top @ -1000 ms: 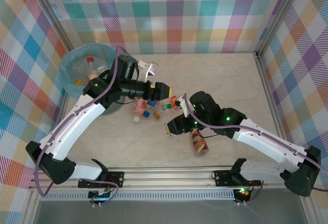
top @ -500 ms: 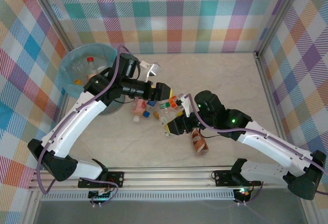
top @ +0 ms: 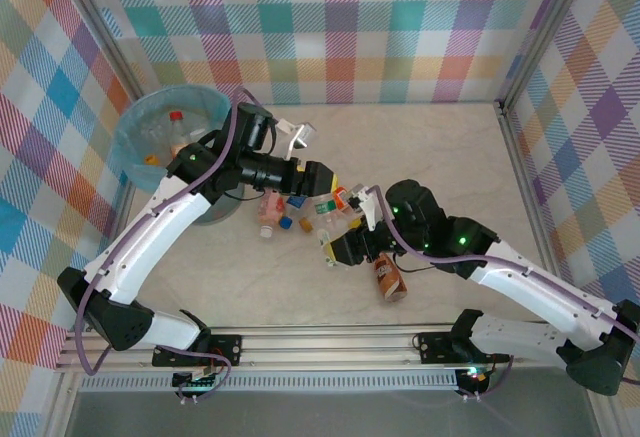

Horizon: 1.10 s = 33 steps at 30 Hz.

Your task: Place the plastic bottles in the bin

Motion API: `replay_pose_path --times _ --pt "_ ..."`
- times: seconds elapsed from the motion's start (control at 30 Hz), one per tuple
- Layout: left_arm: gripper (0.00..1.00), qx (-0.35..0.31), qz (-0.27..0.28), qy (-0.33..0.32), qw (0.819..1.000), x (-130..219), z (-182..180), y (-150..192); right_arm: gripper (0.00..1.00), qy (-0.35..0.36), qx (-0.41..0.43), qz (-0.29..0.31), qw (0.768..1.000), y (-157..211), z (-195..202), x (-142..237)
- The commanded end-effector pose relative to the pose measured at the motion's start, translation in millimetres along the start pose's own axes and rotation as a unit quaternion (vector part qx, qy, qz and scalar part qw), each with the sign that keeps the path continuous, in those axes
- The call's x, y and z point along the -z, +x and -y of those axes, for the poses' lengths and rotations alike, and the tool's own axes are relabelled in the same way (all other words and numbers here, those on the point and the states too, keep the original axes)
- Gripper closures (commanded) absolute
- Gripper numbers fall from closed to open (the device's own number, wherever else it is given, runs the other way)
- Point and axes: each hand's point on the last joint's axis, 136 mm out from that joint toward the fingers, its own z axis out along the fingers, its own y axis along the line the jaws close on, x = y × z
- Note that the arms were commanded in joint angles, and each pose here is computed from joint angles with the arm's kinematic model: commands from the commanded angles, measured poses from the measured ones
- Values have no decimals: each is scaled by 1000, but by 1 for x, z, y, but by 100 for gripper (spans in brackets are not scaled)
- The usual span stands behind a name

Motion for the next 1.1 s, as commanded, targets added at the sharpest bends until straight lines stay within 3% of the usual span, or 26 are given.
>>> replay_pose_path --times 0.0,0.23,0.5,0.8,0.87,1.03,1.07 --pt "24 15 -37 8 999 -2 4 16 45 -25 41 85 995 -40 -20 16" --pt "23 14 -33 -4 999 -2 0 15 44 -25 39 88 995 -40 -20 17" --pt "39 8 -23 7 1000 3 8 10 43 -27 41 88 995 -40 -20 16" --pt "72 -2 -9 12 1000 9 18 1 39 -29 48 83 995 -43 -21 12" --pt "76 -4 2 5 1000 13 18 -3 34 -24 49 88 995 -46 -20 13" --pt "100 -16 49 -24 998 33 16 -21 13 20 48 117 992 -66 -10 16" --pt "100 -18 62 -34 997 41 14 -26 10 24 49 122 991 -71 -10 17"
